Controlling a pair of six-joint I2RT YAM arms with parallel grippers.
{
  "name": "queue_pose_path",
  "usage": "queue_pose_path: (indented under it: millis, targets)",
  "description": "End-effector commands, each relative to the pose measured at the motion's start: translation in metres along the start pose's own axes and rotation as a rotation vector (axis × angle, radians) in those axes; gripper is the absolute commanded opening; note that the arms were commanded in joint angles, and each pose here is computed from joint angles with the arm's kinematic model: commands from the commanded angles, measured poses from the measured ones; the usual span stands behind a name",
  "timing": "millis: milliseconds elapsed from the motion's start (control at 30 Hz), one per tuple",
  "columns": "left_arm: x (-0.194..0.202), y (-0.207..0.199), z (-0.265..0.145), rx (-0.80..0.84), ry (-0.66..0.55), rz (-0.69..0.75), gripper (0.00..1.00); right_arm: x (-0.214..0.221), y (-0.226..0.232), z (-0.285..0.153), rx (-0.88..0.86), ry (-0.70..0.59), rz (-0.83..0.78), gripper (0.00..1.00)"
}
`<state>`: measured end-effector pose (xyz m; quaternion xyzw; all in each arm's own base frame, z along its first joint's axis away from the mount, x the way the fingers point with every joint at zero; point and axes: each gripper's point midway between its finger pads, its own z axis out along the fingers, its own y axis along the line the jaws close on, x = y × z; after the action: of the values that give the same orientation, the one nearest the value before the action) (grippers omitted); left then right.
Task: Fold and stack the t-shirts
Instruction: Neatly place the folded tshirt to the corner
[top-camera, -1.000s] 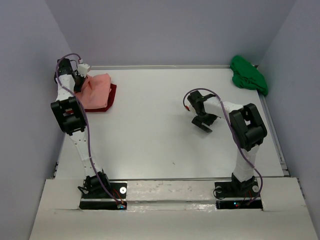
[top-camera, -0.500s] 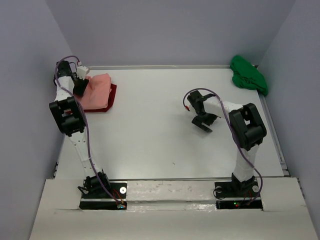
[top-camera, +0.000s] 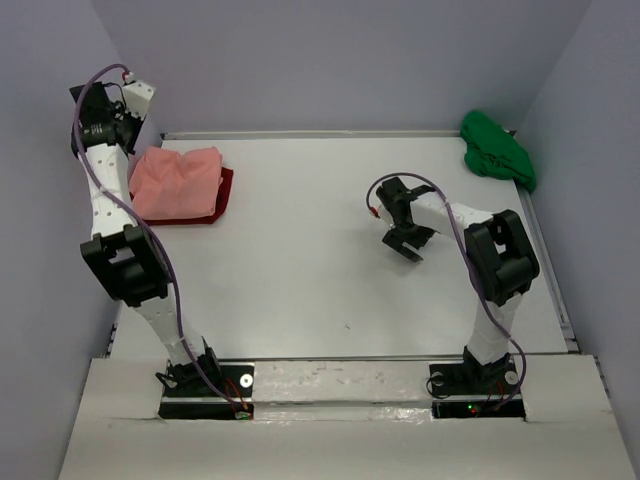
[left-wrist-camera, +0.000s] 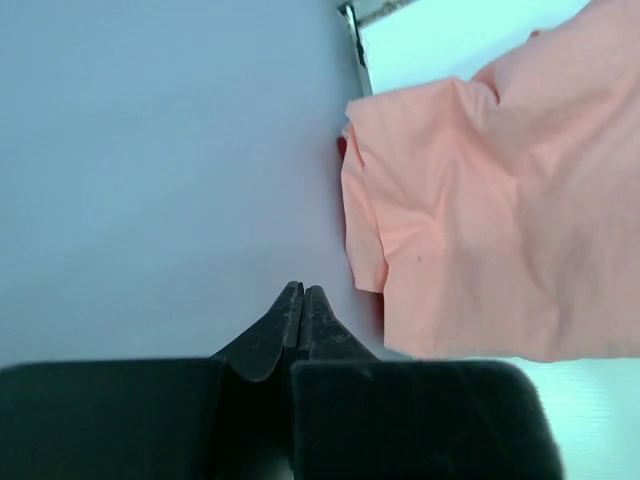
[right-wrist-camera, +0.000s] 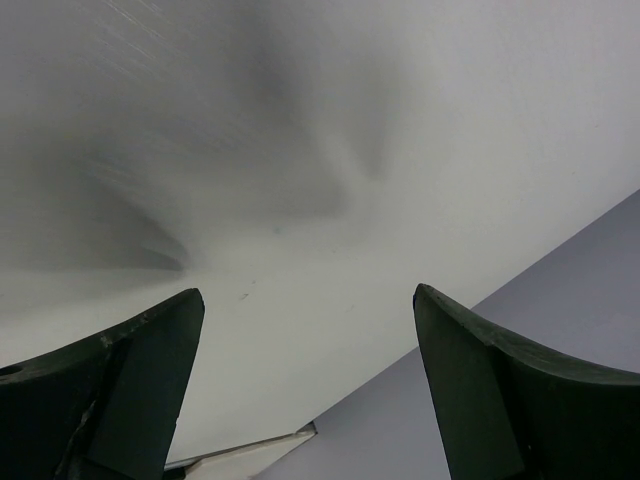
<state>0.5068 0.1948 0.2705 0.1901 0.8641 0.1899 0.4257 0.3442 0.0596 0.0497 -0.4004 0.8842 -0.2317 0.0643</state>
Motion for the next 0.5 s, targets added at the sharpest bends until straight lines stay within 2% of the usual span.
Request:
queue_pose_path:
  millis: [0, 133, 467]
  targets:
    - [0.008, -0.014, -0.003, 0.042, -0.002, -0.021, 0.0, -0.01, -0.008, -0.02, 0.012, -0.071, 0.037, 0.91]
    - [0.038, -0.039, 0.029, 0.121, 0.052, -0.038, 0.0, -0.012, -0.009, -0.022, 0.011, -0.075, 0.038, 0.91]
    - [0.056, -0.058, 0.106, 0.2, 0.043, -0.162, 0.0, -0.008, 0.001, -0.014, -0.027, -0.041, 0.01, 0.9]
